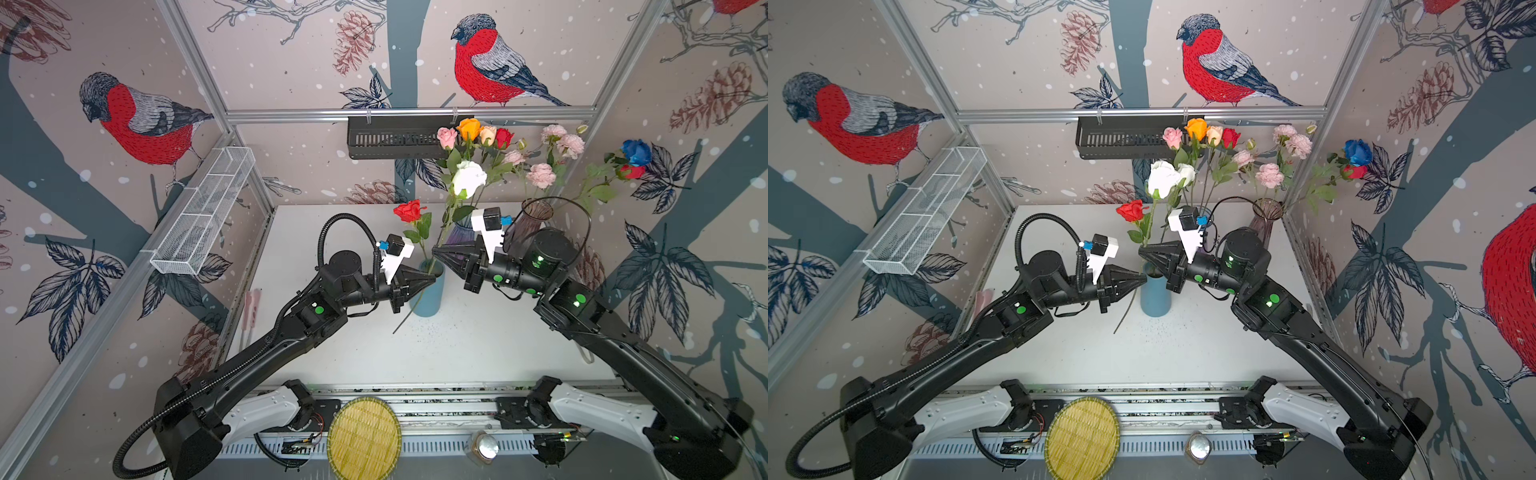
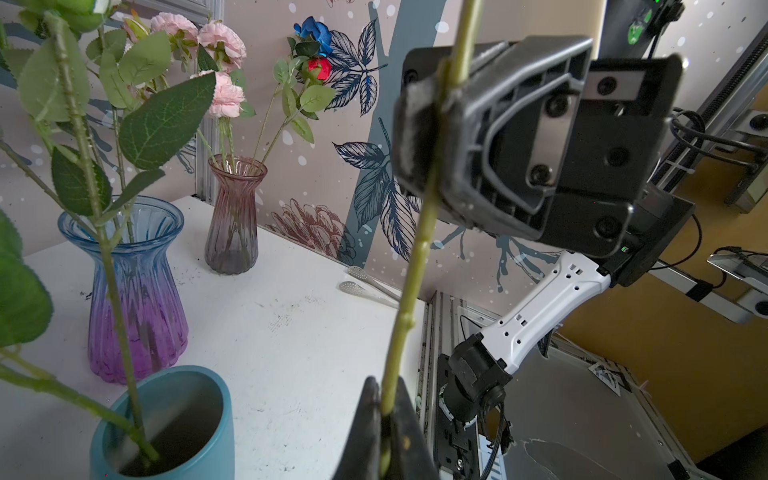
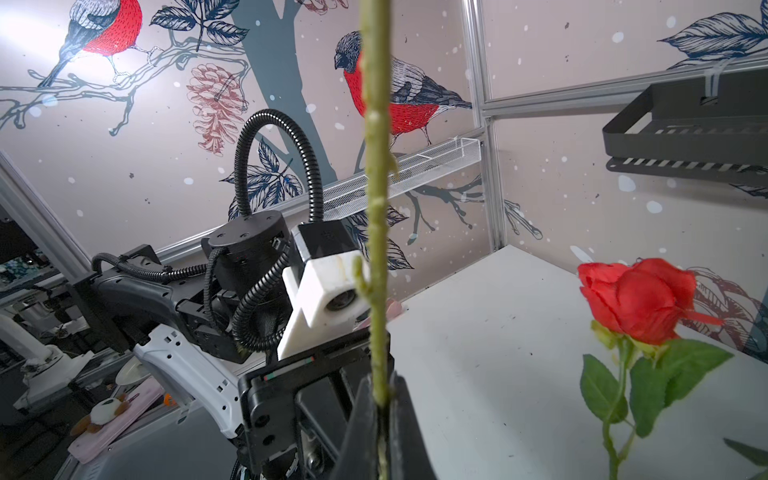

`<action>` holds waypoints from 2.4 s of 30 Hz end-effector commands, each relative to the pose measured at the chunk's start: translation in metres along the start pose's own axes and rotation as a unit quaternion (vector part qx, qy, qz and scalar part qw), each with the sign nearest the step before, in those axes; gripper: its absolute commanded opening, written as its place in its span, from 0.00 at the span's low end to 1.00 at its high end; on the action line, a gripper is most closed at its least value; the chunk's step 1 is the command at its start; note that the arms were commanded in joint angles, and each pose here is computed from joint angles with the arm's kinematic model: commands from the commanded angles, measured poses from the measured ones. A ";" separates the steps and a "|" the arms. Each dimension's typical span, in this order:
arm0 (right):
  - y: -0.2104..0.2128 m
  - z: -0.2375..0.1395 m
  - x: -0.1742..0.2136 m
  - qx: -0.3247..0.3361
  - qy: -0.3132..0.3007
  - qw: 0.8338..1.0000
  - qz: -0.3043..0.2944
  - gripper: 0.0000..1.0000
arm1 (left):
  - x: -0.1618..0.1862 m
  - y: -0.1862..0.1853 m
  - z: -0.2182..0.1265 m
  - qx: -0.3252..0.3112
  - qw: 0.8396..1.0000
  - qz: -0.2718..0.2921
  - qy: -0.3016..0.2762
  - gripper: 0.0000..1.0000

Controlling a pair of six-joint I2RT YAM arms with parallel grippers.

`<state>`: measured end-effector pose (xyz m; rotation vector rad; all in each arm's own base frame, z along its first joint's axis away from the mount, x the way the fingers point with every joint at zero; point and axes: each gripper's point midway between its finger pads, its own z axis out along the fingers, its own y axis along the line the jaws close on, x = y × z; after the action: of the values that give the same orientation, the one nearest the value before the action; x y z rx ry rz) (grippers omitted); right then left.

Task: Arrange the flowers into the vase
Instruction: 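Raise the white rose high with the right gripper while the left gripper withdraws, then carry the white rose over the teal vase and lower its stem in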

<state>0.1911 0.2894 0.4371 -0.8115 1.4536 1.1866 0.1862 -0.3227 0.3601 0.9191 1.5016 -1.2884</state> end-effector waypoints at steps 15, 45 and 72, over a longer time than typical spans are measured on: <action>-0.020 -0.021 -0.106 0.161 -0.049 0.972 -0.165 0.05 | 0.021 0.052 -0.137 -0.362 0.932 -0.027 0.014 0.54; -0.060 0.006 -0.095 0.223 -0.014 0.958 -0.181 0.04 | 0.087 0.071 -0.204 -0.449 0.882 -0.144 -0.030 0.99; -0.058 0.005 -0.068 0.213 0.015 0.963 -0.166 0.04 | 0.086 0.076 -0.201 -0.441 0.885 -0.145 -0.024 0.99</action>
<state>0.2610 0.2641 0.4922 -0.7266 1.4640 0.5574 0.1961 -0.1109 0.2530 0.0474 1.9910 -0.6281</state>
